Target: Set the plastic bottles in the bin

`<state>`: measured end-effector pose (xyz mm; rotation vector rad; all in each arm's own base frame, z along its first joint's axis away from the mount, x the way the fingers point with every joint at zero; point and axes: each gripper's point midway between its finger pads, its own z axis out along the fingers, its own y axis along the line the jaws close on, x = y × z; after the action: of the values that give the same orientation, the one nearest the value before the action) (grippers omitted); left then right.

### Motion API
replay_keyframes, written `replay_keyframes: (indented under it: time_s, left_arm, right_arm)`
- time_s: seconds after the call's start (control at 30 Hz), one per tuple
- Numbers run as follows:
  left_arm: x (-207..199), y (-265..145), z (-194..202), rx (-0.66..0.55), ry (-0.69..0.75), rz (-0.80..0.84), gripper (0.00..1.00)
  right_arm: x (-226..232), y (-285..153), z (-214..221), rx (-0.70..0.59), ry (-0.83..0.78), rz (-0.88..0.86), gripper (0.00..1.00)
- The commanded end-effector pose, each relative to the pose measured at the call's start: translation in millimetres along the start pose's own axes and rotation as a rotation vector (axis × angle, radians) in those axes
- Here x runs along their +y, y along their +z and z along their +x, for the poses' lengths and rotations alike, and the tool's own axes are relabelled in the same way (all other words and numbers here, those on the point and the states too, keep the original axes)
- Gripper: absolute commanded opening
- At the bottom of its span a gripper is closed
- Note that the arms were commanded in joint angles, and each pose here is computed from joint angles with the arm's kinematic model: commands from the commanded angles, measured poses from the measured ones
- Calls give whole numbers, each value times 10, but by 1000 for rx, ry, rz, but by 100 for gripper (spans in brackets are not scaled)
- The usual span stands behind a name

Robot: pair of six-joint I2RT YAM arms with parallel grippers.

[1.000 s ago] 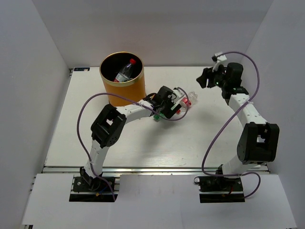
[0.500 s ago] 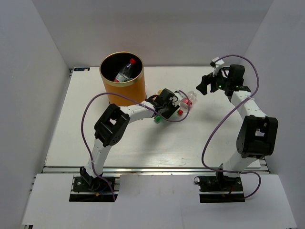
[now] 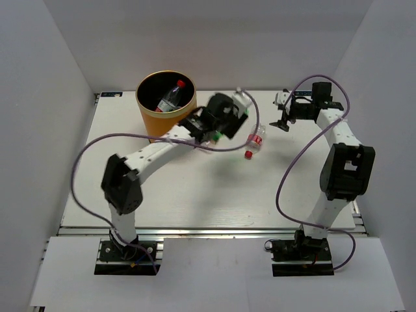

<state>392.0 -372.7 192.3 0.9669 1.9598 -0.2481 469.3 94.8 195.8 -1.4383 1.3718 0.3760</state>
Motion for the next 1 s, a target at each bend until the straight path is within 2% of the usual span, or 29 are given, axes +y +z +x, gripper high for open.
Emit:
replay_keyframes:
  time_s: [0.0,0.03,0.07,0.1,0.13,0.17,0.23,0.3,0.43,0.47,0.57,0.7,0.73,0.8,0.83,0.87,0.9,0.97]
  left_arm:
    - [876,-1138,-1139,-321,-99,-282,30]
    - [1014,-1264,-1284,-364,-118,-329,30]
    - [1096,-1339,-1333,-375,-131,-370,30]
    - [1322,-1452,-1323,-371,-161,-472,29]
    - [1514,-1588,-1378,-399,-219,-534,29]
    - [1638,-1647,-1329,-388,-250,-586,29]
    - [1966,-1723,-1169,-368,-353,-696,29]
    - [2131,-1752,-1125,-370,-402,-714,30]
    - [2503,-1472,-833,-283,-493,-718,30]
    - [2533,-1299,-744,-249,-490,-700,30]
    - [2694,-1197,-610,-225,-521,-709,30]
    - [2840,-1021,-377,-162,-537,-732,41]
    - [2895,-1026,-310,-150,-542,-744,56]
    - [2886,-949,-171,-118,-550,-734,73]
    - [2858,-901,-153,-115,-549,-715,90]
    - [2853,-978,-190,-133,-551,-717,96]
    - [2843,-1019,-232,-145,-551,-709,100]
    - [2823,-1093,-274,-156,-542,-698,100]
  right_arm:
    - [189,61,30,-65,-401,-170,90]
    - [396,105,273,-26,-379,-259,89]
    - [263,119,226,-44,-641,-276,87]
    - [318,149,250,-48,-687,-314,87]
    - [513,195,378,-69,-649,-387,85]
    - [507,214,395,-77,-751,-411,85]
    - [455,304,413,-79,-786,-423,85]
    - [412,405,377,-86,-840,-424,85]
    - [461,606,340,-101,-924,-477,85]
    - [469,639,339,-101,-929,-484,85]
    - [496,719,325,-104,-920,-504,85]
    - [567,767,325,-105,-940,-553,86]
    - [588,771,339,-98,-948,-570,86]
    - [606,798,394,-88,-977,-596,88]
    - [605,817,423,-79,-998,-610,88]
    - [573,831,419,-74,-1022,-613,88]
    - [621,852,494,-73,-1010,-638,88]
    - [561,847,538,-46,-1072,-671,88]
